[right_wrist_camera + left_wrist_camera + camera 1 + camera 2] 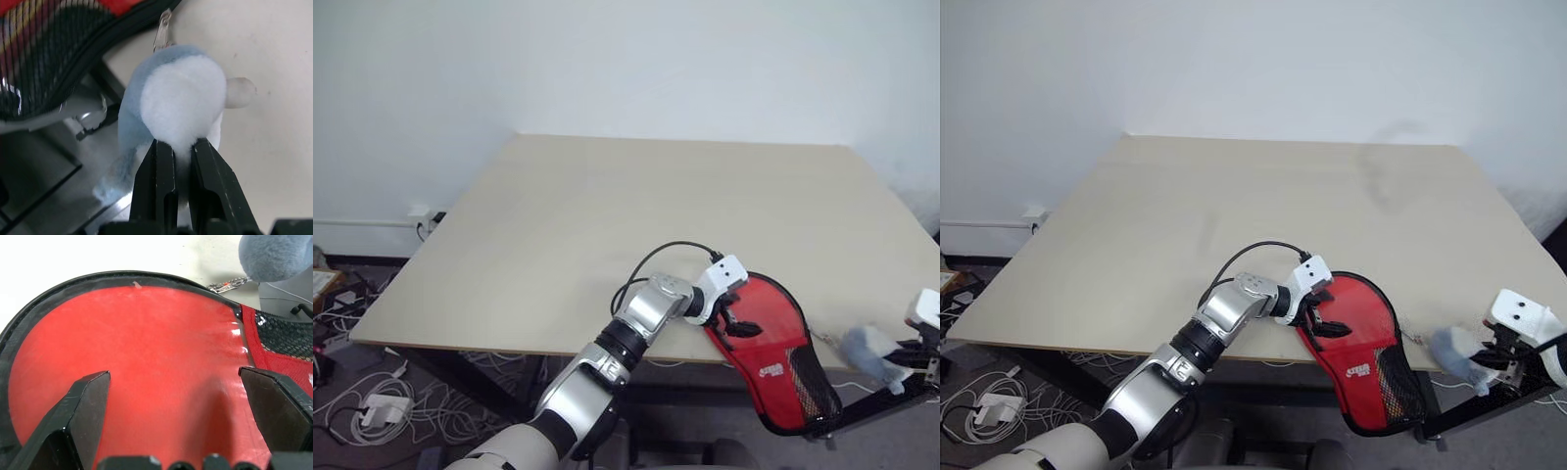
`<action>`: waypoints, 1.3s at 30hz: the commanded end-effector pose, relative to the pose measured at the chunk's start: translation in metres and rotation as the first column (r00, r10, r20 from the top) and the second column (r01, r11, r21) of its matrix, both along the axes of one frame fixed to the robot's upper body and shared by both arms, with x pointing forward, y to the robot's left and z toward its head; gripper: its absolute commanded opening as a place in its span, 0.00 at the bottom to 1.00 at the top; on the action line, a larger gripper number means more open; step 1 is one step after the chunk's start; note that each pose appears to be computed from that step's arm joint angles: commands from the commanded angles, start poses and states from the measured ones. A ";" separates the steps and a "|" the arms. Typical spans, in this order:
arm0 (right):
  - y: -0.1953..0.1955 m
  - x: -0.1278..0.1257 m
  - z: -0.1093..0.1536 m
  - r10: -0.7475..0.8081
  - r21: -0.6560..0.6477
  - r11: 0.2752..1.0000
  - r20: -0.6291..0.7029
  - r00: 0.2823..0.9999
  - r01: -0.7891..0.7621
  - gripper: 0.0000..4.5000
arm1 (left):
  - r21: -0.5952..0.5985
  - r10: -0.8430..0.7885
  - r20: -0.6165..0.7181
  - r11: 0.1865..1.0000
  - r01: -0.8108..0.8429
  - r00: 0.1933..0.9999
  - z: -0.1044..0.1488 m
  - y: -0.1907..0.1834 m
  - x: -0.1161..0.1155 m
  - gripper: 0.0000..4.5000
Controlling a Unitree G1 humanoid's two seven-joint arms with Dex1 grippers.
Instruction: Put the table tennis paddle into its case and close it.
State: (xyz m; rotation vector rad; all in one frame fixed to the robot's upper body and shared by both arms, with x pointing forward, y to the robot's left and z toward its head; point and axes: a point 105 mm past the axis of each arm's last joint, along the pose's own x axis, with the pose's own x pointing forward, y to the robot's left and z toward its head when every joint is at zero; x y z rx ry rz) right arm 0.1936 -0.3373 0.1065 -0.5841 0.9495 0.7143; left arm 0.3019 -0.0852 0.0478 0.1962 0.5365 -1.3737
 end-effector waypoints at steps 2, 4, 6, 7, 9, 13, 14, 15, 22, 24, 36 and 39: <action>-0.014 -0.016 0.007 -0.002 -0.068 0.998 -0.031 1.000 0.000 0.00 | 0.097 0.033 -0.091 0.995 -0.025 0.995 -0.031 0.014 -0.005 1.00; -0.018 -0.024 0.006 -0.014 -0.057 0.998 -0.037 0.999 0.012 0.00 | 0.095 0.031 -0.093 0.995 -0.022 0.995 -0.031 0.012 -0.006 1.00; -0.020 -0.028 0.005 -0.027 -0.043 0.999 -0.038 0.999 0.025 0.00 | 0.093 0.027 -0.097 0.996 -0.018 0.995 -0.030 0.011 -0.007 1.00; -0.019 -0.028 0.005 -0.034 -0.027 0.999 -0.027 0.999 0.033 0.00 | 0.092 0.023 -0.099 0.996 -0.014 0.995 -0.031 0.011 -0.008 1.00; -0.013 -0.023 0.005 -0.046 0.011 0.999 0.000 0.999 0.046 0.00 | 0.092 0.019 -0.102 0.996 -0.010 0.995 -0.031 0.010 -0.009 1.00; 0.014 -0.008 0.001 -0.014 0.068 0.998 0.062 0.998 0.010 0.00 | 0.089 0.007 -0.096 0.996 0.001 0.995 -0.030 0.006 -0.010 1.00; 0.020 -0.006 0.000 -0.003 0.079 0.997 0.064 0.998 -0.003 0.00 | 0.088 0.003 -0.090 0.996 0.005 0.996 -0.028 0.004 -0.009 1.00; 0.026 -0.005 -0.002 0.004 0.091 0.996 0.068 0.998 -0.011 0.00 | 0.083 -0.009 -0.080 0.996 0.016 0.997 -0.025 0.001 -0.008 1.00; 0.042 0.002 -0.010 0.002 0.116 0.993 0.080 0.997 -0.012 0.00 | 0.091 -0.107 0.053 0.991 0.102 0.993 -0.004 -0.022 -0.002 1.00; 0.044 0.003 -0.010 0.002 0.120 0.993 0.082 0.997 -0.012 0.00 | 0.129 -0.132 0.107 0.985 0.118 0.986 -0.004 -0.025 0.000 1.00; 0.041 0.001 -0.007 -0.040 0.122 0.992 0.110 0.993 0.027 0.00 | 0.274 -0.271 0.165 0.936 0.220 0.948 -0.036 -0.027 -0.015 1.00; 0.031 -0.006 -0.003 -0.058 0.106 0.993 0.100 0.993 0.047 0.00 | 0.287 -0.272 0.143 0.932 0.223 0.952 -0.041 -0.022 -0.016 1.00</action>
